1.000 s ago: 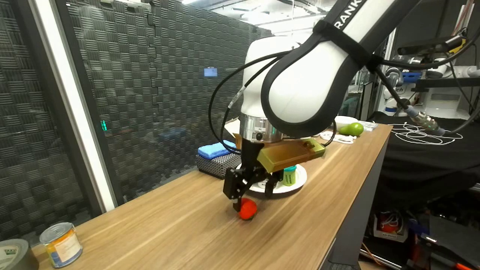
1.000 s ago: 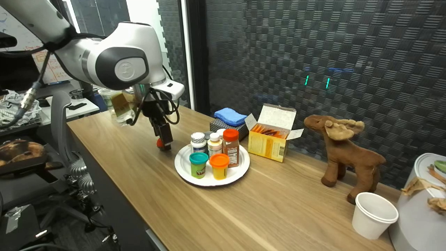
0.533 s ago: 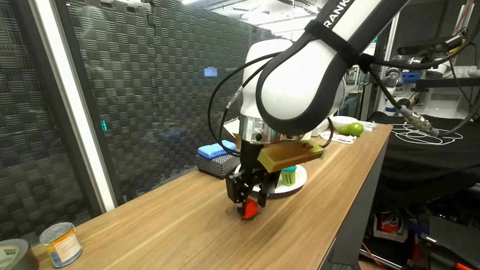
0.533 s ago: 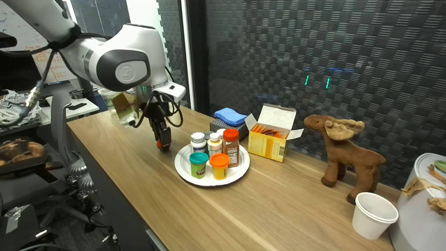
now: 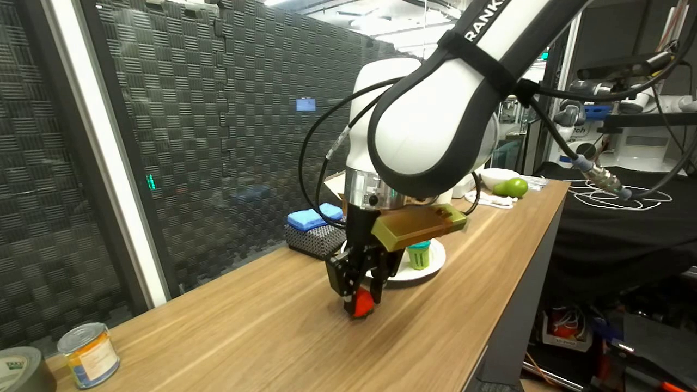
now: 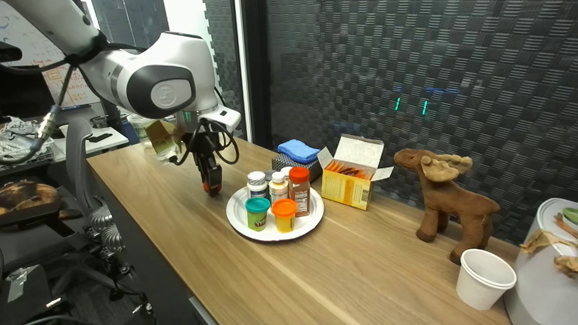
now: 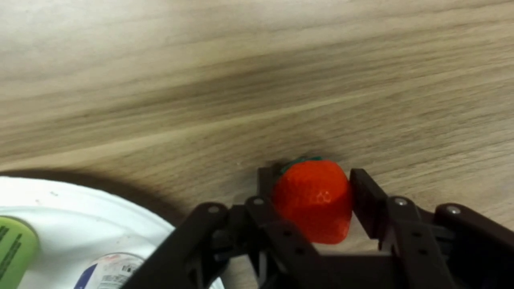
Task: Put all the bottles and the orange plushie surrounding the white plate, on the white plate
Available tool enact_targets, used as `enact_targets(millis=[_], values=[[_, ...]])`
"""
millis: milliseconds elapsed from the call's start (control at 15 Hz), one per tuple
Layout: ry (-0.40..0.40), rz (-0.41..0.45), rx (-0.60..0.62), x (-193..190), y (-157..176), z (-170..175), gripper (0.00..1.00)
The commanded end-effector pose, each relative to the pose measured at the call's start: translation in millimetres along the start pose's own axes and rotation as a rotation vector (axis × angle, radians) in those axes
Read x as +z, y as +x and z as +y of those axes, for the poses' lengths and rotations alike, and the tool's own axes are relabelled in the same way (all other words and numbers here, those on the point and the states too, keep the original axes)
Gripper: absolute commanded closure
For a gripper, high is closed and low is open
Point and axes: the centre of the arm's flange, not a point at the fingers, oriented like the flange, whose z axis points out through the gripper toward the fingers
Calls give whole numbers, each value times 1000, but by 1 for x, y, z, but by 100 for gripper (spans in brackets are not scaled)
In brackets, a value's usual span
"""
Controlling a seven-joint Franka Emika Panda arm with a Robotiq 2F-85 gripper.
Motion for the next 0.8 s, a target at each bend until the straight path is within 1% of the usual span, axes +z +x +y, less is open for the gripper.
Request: enact_targets(millis=[0,200,400,533,667,733], values=[[10,37,22,-14,3,2,74],[14,91,67,-35,-1,9,74],[32,114,129,-58,-8,19,74],[34,144,164,-72,-10,26,74],[19,155,201,-79,-12,35,74],[8,141,220,-77,-14,41,74]])
